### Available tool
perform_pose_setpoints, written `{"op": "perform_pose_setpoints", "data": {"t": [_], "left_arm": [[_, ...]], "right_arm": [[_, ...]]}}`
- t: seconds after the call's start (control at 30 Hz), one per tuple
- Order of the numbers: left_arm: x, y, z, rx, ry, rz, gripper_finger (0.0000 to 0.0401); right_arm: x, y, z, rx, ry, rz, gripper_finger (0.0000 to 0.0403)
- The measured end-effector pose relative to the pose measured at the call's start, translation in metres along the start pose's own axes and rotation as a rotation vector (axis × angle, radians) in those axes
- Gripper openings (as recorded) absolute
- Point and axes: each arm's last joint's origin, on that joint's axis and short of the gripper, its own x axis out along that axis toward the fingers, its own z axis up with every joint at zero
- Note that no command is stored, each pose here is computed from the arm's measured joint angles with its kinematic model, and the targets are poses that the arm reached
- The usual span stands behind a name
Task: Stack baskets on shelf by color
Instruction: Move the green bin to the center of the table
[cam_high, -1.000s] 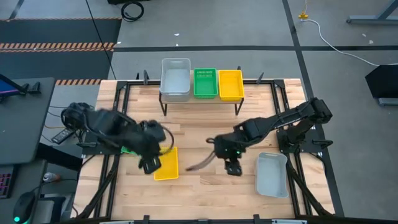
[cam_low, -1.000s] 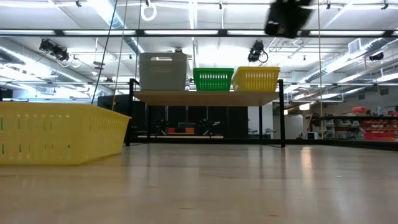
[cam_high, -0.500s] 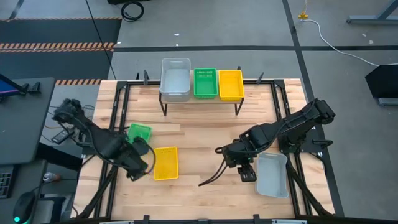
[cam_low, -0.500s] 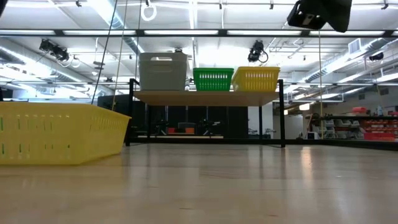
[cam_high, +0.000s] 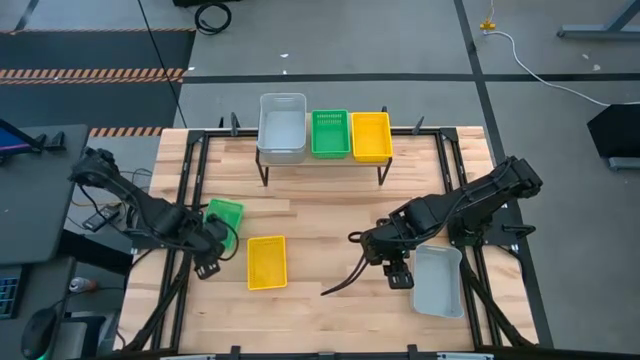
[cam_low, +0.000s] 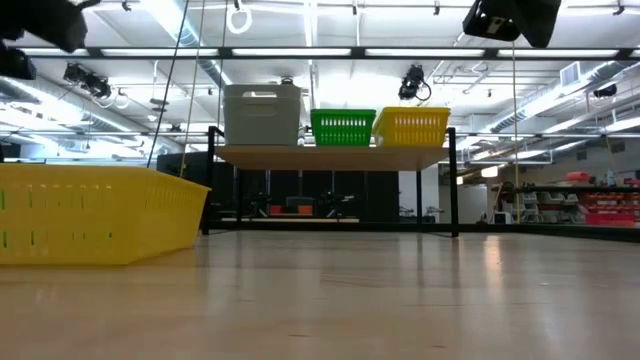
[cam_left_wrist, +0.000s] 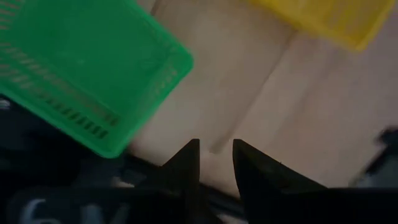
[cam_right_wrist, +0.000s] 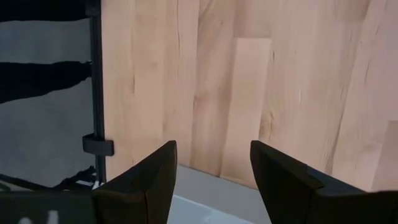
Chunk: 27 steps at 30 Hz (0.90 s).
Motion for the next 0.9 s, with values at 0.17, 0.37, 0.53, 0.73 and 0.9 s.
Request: {"op": "perform_pose_setpoints", "data": {"t": [0.17,0.37,0.53,0.73,0.9], "left_arm": [[0.024,0.011,-0.005,0.093,0.05,0.072,0.0113],[0.053,0.021,-0.01,0.177,0.069,0.107,0.0144],[0.066,0.027,-0.01,0.251,0.053,0.133,0.0163],[0.079,0.034,-0.005,0.276,0.042,0.12,0.016],[0.081,0.034,0.001,0.298,0.021,0.071,0.0141]], "right_arm": [[0.0,0.0,0.0,0.03,0.003,-0.003,0.021],[0.0,-0.001,0.0,0.073,0.0,-0.009,0.021],[0.0,-0.002,0.0,0.106,-0.025,-0.062,0.021],[0.0,-0.003,0.001,0.165,-0.034,-0.075,0.021],[0.0,-0.003,0.001,0.191,-0.036,-0.075,0.021]]}}
